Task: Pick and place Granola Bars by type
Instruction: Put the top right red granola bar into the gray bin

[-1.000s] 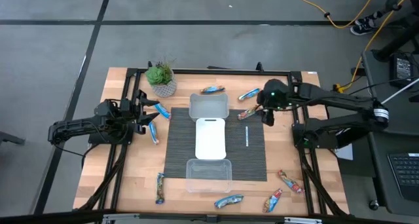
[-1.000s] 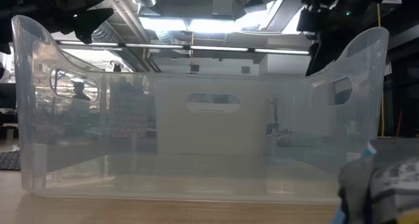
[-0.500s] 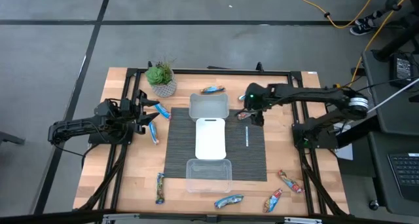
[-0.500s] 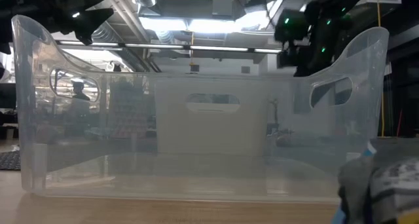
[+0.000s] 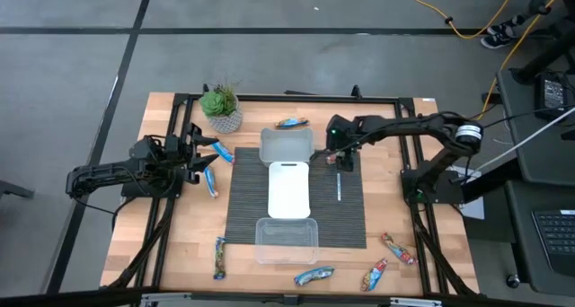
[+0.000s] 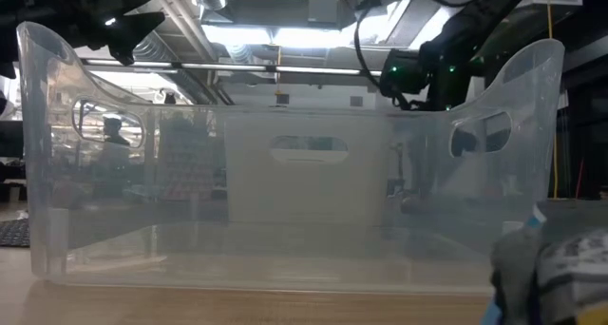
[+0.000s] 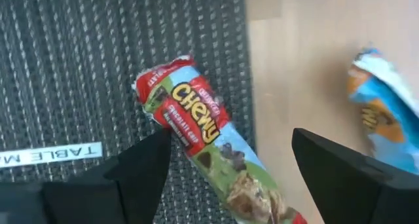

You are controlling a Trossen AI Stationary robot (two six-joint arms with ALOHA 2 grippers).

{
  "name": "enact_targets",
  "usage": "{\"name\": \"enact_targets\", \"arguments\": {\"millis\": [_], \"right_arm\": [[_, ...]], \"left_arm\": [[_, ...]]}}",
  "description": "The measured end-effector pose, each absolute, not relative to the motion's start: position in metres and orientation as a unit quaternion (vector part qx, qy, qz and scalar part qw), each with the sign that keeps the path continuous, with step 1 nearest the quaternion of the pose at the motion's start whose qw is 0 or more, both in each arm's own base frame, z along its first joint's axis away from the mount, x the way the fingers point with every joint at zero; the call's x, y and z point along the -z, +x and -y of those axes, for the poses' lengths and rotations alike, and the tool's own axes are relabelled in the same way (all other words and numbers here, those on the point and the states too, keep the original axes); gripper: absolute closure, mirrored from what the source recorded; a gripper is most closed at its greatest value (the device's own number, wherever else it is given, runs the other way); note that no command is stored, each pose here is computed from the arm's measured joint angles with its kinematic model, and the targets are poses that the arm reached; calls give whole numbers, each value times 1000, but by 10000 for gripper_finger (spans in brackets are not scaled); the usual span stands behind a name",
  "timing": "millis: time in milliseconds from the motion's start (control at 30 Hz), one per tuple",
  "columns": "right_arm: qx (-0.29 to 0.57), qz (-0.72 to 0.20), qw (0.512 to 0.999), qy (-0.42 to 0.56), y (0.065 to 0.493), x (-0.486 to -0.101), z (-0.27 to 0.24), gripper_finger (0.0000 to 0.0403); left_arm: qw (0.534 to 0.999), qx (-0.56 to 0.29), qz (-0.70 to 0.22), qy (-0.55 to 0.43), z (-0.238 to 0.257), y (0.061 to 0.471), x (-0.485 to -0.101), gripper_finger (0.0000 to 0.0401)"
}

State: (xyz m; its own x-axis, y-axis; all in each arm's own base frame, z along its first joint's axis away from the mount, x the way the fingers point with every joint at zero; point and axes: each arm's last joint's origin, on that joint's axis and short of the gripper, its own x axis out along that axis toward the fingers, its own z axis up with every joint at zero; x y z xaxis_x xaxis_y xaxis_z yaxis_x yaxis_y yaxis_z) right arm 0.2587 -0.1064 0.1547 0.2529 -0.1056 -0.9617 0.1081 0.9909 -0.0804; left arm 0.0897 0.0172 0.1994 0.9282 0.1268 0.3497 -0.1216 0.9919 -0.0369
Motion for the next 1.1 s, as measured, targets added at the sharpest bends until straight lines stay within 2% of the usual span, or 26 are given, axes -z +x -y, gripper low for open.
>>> {"name": "enact_targets", "arguments": {"millis": [333, 467, 600, 933, 1100], "right_arm": [[34, -632, 774, -2, 261, -137, 107, 87], [32, -634, 773, 1, 262, -136, 107, 100], [32, -632, 774, 0, 262, -136, 106, 138], [43, -633, 773, 8, 262, -136, 107, 278], [50, -645, 762, 18, 257, -139, 105, 335]], "left_arm": [[982, -63, 179, -7, -17, 90, -200, 183], [982, -63, 179, -7, -17, 90, -199, 184], [982, -63, 179, -7, -17, 90, -199, 182], [982, -63, 179, -7, -17, 90, -199, 182], [982, -63, 179, -7, -17, 90, -199, 184]]}}
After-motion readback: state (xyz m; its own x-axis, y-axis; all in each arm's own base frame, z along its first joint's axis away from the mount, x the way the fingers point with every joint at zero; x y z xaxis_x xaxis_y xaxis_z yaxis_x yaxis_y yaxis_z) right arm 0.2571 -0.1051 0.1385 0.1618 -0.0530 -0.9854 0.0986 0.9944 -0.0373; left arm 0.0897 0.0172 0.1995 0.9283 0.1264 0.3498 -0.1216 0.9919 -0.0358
